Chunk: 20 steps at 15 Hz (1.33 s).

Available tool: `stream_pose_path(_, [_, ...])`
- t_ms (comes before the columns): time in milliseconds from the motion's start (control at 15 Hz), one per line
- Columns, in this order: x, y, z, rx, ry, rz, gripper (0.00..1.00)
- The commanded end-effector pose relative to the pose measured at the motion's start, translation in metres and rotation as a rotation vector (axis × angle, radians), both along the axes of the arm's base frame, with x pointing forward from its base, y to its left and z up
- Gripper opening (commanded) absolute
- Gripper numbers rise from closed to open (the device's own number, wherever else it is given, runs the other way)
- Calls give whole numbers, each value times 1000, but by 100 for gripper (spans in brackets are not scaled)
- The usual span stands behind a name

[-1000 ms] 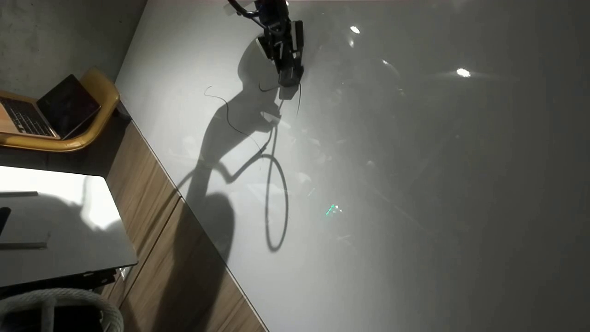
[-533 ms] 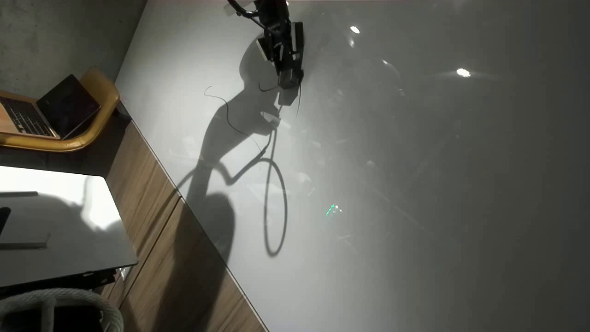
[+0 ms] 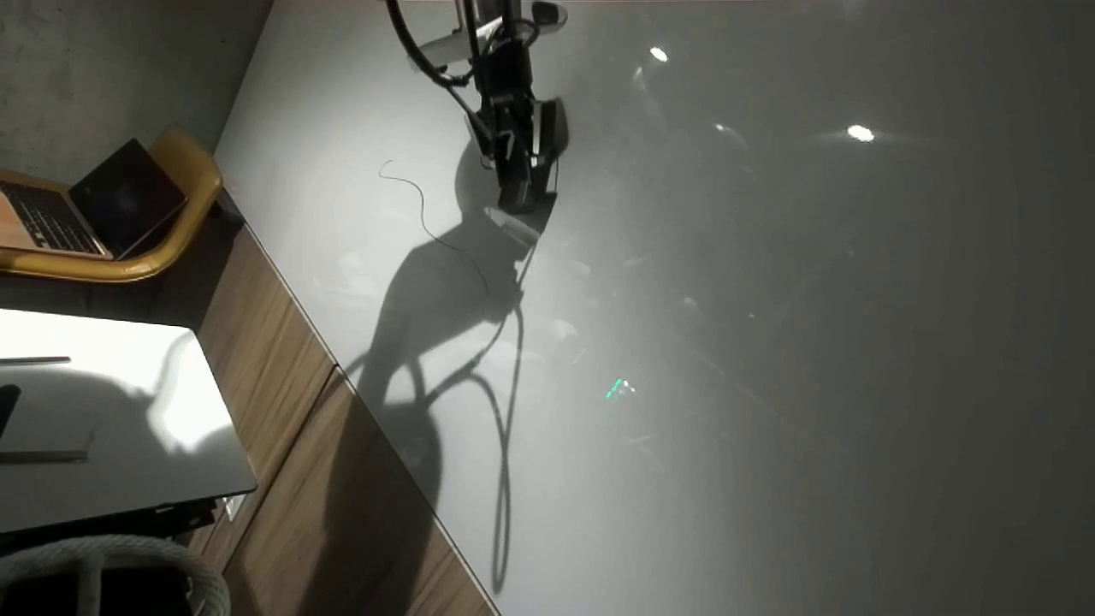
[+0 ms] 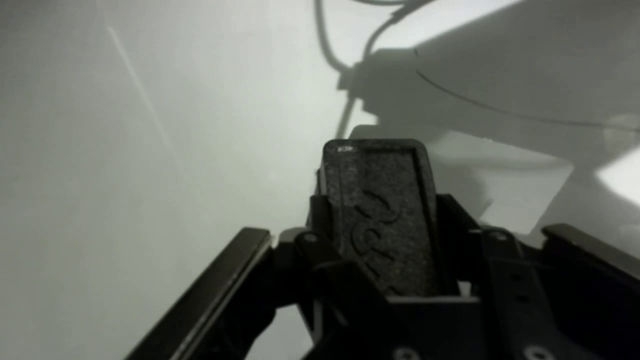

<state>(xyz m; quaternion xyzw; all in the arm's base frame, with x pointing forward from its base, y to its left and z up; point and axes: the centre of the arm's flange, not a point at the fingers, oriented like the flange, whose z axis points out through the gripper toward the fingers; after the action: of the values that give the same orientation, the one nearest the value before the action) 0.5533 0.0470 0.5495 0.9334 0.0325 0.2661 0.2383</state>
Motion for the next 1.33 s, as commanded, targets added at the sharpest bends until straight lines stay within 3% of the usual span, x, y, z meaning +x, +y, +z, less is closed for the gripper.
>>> stream_pose_path(0, [-25, -74, -67, 8, 41, 54, 30])
stream_pose_path(133, [-28, -92, -91, 11, 58, 74, 30])
stream_pose_path(267, [-31, -85, -98, 22, 57, 108, 30])
stream_pose_path(467, [-32, -45, -86, 15, 28, 175, 30])
stream_pose_path(1000, [-44, 87, 28, -83, -44, 289, 30])
stream_pose_path(1267, [-22, 95, 29, -139, -63, 305, 30])
